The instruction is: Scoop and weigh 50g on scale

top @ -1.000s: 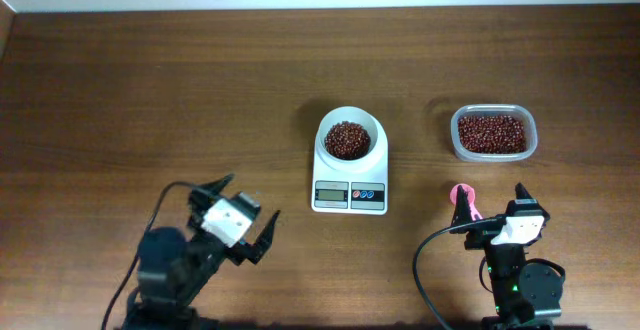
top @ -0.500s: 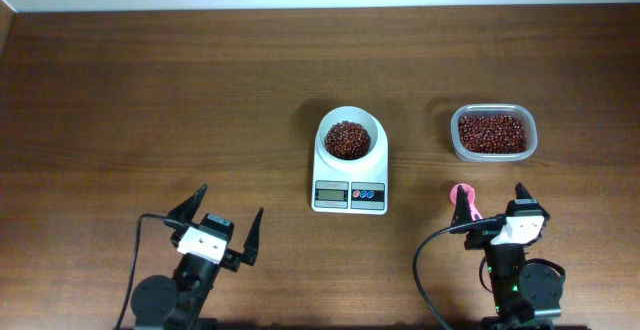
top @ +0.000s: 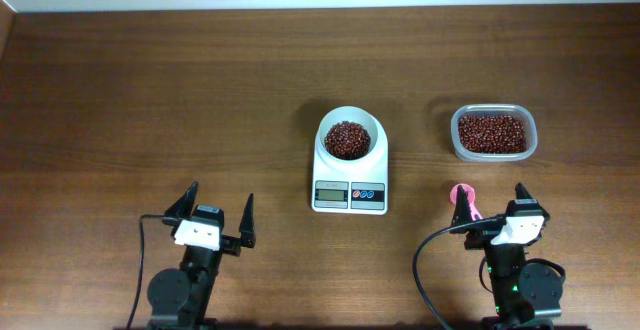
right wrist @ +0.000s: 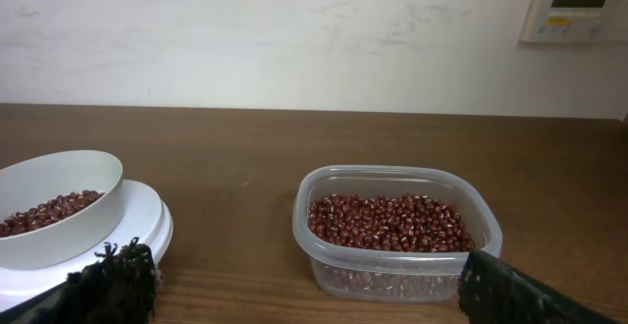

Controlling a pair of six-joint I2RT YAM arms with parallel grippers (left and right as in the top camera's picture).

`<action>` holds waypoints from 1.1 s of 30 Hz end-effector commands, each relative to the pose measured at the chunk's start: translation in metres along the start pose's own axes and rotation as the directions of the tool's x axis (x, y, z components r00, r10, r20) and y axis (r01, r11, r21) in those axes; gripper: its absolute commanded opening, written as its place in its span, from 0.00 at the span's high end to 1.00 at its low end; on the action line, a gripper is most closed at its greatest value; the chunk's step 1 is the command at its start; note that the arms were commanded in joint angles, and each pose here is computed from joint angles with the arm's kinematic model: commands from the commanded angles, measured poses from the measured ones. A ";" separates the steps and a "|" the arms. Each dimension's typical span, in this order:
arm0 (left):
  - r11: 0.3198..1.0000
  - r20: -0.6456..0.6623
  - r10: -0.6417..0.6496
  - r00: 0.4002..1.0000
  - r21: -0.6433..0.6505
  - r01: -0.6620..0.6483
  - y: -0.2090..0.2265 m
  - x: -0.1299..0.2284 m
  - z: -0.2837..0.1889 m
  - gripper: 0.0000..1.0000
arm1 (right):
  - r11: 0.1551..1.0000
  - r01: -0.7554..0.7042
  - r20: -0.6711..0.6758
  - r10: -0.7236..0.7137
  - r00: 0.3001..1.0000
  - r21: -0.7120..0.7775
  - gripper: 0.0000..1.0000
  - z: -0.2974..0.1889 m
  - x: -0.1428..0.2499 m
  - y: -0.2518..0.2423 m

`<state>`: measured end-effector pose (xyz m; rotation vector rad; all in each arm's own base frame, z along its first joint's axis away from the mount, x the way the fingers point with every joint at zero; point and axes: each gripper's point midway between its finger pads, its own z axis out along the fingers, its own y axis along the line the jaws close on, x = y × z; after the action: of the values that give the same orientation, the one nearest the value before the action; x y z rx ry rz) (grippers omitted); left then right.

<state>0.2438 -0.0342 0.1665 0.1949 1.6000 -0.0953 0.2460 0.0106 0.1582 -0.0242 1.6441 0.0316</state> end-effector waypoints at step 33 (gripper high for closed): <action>0.997 -0.038 -0.014 0.999 -0.078 0.011 0.013 0.010 -0.001 0.01 | 1.000 -0.003 -0.007 0.003 1.000 -0.012 0.01 0.000 0.003 0.003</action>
<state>0.2449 -0.0241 0.1592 0.1480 1.6345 -0.0512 0.2460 0.0106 0.1582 -0.0245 1.6441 0.0313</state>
